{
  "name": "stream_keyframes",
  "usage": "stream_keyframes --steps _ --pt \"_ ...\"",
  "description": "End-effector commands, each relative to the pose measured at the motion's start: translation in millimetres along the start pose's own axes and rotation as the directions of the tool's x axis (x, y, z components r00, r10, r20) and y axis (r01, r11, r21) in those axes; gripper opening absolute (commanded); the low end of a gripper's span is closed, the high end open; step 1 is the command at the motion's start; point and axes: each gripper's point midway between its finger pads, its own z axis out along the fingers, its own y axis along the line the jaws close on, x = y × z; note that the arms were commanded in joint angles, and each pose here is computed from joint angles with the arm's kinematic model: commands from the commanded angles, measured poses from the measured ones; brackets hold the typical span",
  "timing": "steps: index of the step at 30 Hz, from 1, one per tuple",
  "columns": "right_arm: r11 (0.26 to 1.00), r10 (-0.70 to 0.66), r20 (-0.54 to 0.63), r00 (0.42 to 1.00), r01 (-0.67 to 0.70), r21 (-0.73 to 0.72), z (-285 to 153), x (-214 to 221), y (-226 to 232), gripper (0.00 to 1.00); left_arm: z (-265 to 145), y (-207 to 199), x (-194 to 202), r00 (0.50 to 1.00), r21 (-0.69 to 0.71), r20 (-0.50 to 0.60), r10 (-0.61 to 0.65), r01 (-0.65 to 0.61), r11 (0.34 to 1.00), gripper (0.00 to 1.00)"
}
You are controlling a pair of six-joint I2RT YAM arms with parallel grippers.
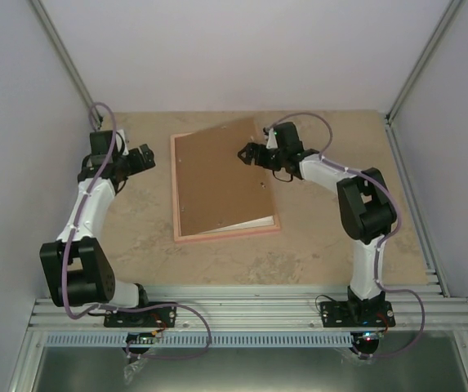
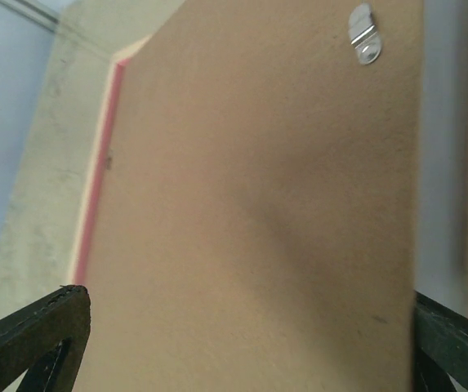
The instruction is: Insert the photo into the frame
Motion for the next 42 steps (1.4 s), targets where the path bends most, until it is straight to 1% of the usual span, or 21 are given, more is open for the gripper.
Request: stream_keyframes --steps 1,3,6,9,12,17,21,24,28,30,32,34,37,39,42 --pt "0.977 -0.192 0.055 0.98 0.185 0.102 -28.6 -26.4 3.9 0.98 3.9 3.6 -3.7 1.0 -0.022 -0.018 0.012 -0.012 1.0 0.99" --pt "0.959 -0.27 0.063 0.961 0.262 0.113 -37.4 -36.3 7.3 0.98 9.3 3.6 0.5 0.999 -0.014 -0.038 0.019 -0.019 1.0 0.99" --pt "0.929 -0.359 0.062 0.931 0.35 0.12 -52.1 -42.5 0.8 0.98 17.0 1.3 6.7 0.997 0.014 -0.066 0.03 -0.029 0.999 0.99" --pt "0.906 -0.42 0.066 0.905 0.413 0.093 -69.4 -45.0 -9.5 0.98 28.4 -7.3 16.4 0.993 0.083 -0.107 0.038 -0.029 0.996 0.99" --pt "0.901 -0.434 0.056 0.899 0.433 0.026 -84.4 -42.3 -23.6 0.98 43.1 -10.7 26.2 0.988 0.128 -0.151 0.039 -0.02 0.992 0.99" --pt "0.903 -0.405 0.083 0.91 0.413 -0.116 -115.5 -43.6 -41.1 0.98 72.3 -11.5 47.5 0.968 0.185 -0.244 0.062 -0.017 0.983 0.99" --pt "0.886 -0.429 0.103 0.897 0.441 -0.141 -140.6 -45.8 -51.7 0.98 95.5 -11.6 61.2 0.952 0.218 -0.297 0.066 0.0 0.976 0.97" --pt "0.876 -0.441 0.091 0.893 0.45 -0.173 -150.7 -33.2 -56.7 0.98 112.1 -17.7 69.8 0.94 0.244 -0.33 0.089 -0.007 0.97 0.93" --pt "0.885 -0.412 0.04 0.91 0.411 -0.218 -145.7 -10.7 -63.6 0.98 131.1 -37.5 82.3 0.922 0.268 -0.352 0.16 -0.065 0.961 0.85" --pt "0.895 -0.381 0.009 0.925 0.371 -0.246 -141.4 0.6 -67.2 0.98 139.2 -46.7 91.5 0.91 0.279 -0.371 0.187 -0.083 0.957 0.78" --pt "0.901 -0.359 -0.009 0.933 0.344 -0.266 -141.7 10.7 -69.8 0.97 145.4 -60.9 103.4 0.891 0.293 -0.386 0.241 -0.129 0.947 0.71" --pt "0.9 -0.362 -0.006 0.932 0.347 -0.265 -147.3 16.9 -71.1 0.96 150.4 -70.5 114.5 0.872 0.299 -0.394 0.291 -0.178 0.938 0.62" --pt "0.888 -0.405 -0.005 0.914 0.391 -0.242 -157.1 24.1 -72.6 0.96 154.7 -89.9 132.0 0.837 0.315 -0.401 0.372 -0.255 0.914 0.52" --pt "0.872 -0.449 -0.005 0.893 0.438 -0.219 -163.5 28.4 -73.8 0.96 156.8 -100.6 141.5 0.806 0.319 -0.383 0.45 -0.342 0.884 0.46" --pt "0.851 -0.504 -0.024 0.863 0.492 -0.183 -170.7 38.5 -76.5 0.95 157.8 -116.3 160.1 0.747 0.323 -0.379 0.545 -0.445 0.835 0.4"
